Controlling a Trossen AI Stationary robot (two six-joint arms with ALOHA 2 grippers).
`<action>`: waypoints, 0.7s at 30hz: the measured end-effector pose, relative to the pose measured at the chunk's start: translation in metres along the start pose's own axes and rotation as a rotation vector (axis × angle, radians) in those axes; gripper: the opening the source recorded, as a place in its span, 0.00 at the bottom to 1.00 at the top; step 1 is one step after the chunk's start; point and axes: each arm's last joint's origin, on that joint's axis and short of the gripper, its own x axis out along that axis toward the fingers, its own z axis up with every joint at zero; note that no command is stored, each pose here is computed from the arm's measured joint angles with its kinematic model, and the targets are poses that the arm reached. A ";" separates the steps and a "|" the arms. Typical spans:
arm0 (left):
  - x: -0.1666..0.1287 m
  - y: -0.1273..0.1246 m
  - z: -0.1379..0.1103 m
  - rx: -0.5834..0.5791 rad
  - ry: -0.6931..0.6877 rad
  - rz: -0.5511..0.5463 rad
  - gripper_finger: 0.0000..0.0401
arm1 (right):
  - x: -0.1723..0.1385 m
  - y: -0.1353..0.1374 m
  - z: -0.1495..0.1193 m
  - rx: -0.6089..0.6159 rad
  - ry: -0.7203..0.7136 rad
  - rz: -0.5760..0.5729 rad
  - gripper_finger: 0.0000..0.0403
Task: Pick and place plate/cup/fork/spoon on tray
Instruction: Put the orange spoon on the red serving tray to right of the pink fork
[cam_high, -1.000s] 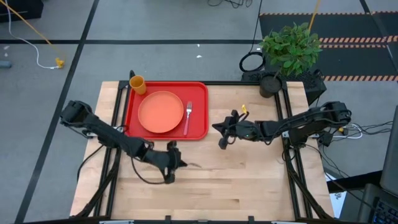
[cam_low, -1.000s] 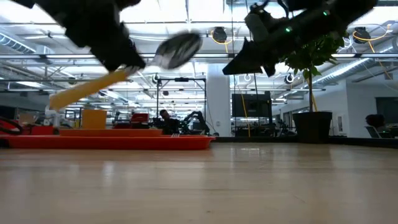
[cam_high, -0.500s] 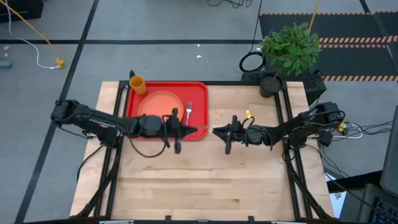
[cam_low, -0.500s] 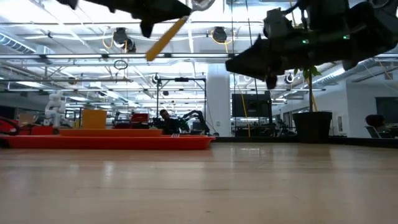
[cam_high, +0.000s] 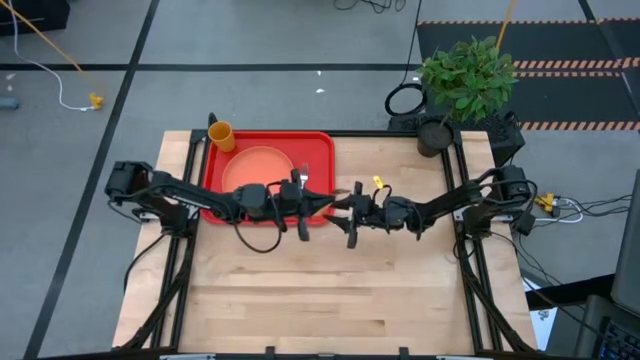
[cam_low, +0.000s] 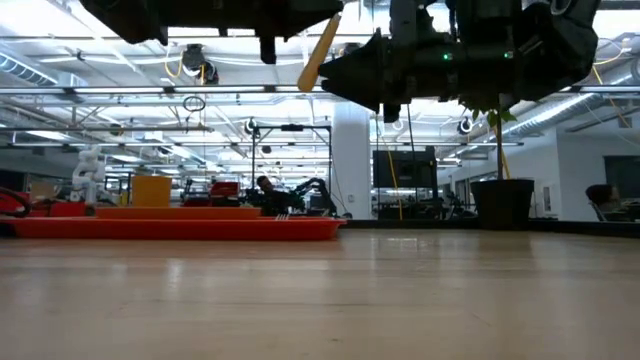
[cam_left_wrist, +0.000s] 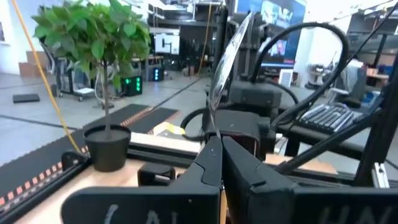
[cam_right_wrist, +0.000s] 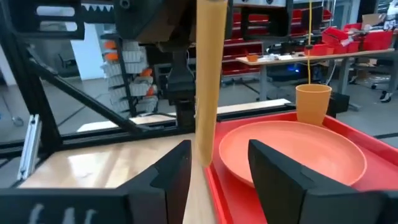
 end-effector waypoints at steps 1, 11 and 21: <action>0.001 0.000 -0.001 0.003 -0.001 0.001 0.00 | 0.000 -0.001 0.000 -0.001 0.003 0.007 0.37; 0.003 0.003 -0.003 0.017 -0.016 0.005 0.00 | 0.002 -0.011 0.004 0.005 -0.020 0.076 0.27; 0.004 0.002 -0.006 0.019 -0.007 -0.041 0.00 | 0.002 -0.012 0.006 0.004 -0.033 0.149 0.07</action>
